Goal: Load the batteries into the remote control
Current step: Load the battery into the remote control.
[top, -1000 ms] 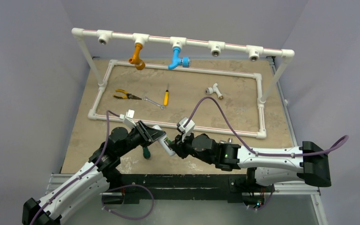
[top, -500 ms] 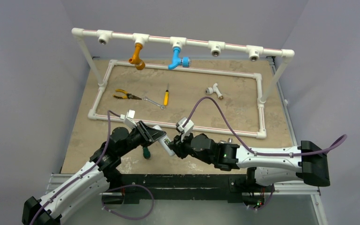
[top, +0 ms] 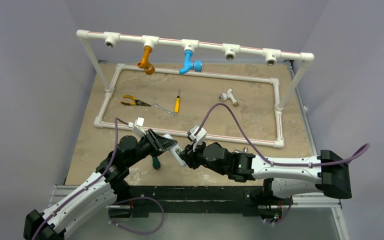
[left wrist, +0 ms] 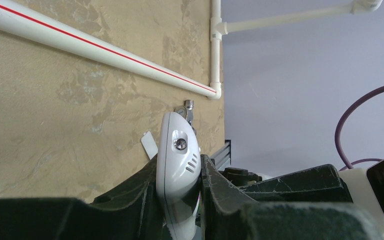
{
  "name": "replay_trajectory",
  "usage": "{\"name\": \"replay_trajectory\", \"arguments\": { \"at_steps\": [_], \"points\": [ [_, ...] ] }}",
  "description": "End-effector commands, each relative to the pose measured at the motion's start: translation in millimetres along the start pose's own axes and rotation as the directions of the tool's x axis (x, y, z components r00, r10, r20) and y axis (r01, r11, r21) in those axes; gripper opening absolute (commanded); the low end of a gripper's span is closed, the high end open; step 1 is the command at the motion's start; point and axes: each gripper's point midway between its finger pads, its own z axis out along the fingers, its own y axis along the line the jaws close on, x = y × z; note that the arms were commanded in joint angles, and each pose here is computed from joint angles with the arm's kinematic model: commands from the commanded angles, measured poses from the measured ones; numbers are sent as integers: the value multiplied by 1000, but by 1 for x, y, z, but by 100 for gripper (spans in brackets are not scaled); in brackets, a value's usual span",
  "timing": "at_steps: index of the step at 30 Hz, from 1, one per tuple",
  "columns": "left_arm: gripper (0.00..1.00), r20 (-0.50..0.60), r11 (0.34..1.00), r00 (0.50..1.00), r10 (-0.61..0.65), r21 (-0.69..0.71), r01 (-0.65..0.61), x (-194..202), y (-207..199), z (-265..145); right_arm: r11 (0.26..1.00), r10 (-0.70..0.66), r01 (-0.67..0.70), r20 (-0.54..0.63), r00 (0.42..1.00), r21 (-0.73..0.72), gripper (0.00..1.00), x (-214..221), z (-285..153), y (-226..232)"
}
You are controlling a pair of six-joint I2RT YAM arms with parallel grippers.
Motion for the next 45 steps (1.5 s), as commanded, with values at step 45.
{"name": "replay_trajectory", "arguments": {
  "at_steps": [45],
  "points": [
    [0,-6,992,1000,9,125,-8,-1,-27,1,997,35,-38,49,998,64,17,-12,-8,-11]
  ]
}}
